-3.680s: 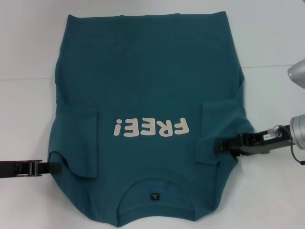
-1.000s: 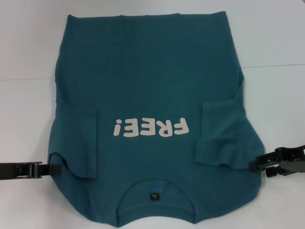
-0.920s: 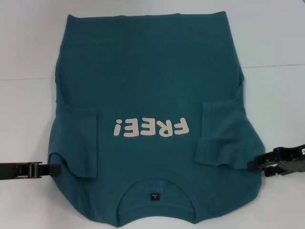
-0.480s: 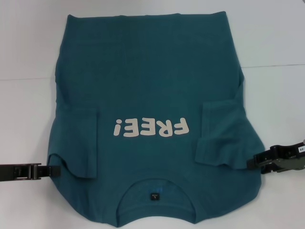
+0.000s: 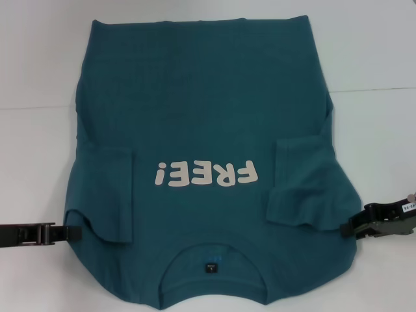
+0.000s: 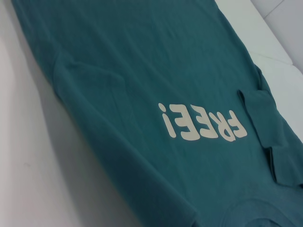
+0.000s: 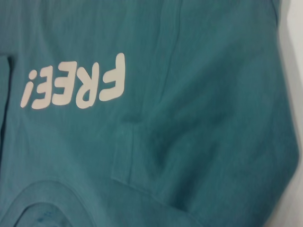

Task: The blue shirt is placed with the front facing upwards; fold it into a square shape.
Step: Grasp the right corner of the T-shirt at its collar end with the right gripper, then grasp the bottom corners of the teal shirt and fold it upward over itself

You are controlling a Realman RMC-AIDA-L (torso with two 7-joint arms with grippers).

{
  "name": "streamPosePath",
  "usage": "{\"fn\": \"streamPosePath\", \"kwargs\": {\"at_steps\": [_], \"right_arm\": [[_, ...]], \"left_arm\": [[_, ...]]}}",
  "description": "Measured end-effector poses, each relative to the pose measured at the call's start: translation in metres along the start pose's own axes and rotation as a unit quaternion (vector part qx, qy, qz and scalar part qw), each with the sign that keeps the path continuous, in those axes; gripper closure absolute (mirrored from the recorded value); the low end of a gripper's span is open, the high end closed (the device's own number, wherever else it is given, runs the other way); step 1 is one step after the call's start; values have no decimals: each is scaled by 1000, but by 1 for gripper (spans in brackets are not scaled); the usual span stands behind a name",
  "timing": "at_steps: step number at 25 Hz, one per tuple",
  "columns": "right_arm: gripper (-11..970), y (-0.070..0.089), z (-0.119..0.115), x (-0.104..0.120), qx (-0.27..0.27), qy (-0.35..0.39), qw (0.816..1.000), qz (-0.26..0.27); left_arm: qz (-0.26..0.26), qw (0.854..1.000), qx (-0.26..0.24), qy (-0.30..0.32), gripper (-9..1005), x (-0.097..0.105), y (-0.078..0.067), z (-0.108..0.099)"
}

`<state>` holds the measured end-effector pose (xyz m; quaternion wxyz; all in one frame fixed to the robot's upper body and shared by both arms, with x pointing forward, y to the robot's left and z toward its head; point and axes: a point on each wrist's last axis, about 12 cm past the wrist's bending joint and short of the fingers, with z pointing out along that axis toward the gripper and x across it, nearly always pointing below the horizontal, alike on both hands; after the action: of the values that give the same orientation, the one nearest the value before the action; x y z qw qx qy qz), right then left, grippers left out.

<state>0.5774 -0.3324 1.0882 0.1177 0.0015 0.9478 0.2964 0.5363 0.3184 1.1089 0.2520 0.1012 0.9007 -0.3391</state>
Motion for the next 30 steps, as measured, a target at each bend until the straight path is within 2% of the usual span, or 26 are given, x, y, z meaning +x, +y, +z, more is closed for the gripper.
{"fn": "streamPosePath", "kwargs": {"at_steps": [2,8,11,26,30], "right_arm": [[497,0,1,0,4,1,1000,-3],[745,2,2,-1,5,2,1000,-11],[935,3,2,-1,5,-1,1000,-16],[939,-3,-25,7,-22,-7,1000,2],[940,-4,-27,12,-27,2,1000,4]], "left_arm": [[0,1000,0,-1,965,0,0,0],[0,1000,0,0,965,0,0,-1],[0,1000,0,0,965,0,0,-1],[-6,1000,1,-10,965,3,5,-11],[-8,1000,21,-14,964,4,2,-17]]}}
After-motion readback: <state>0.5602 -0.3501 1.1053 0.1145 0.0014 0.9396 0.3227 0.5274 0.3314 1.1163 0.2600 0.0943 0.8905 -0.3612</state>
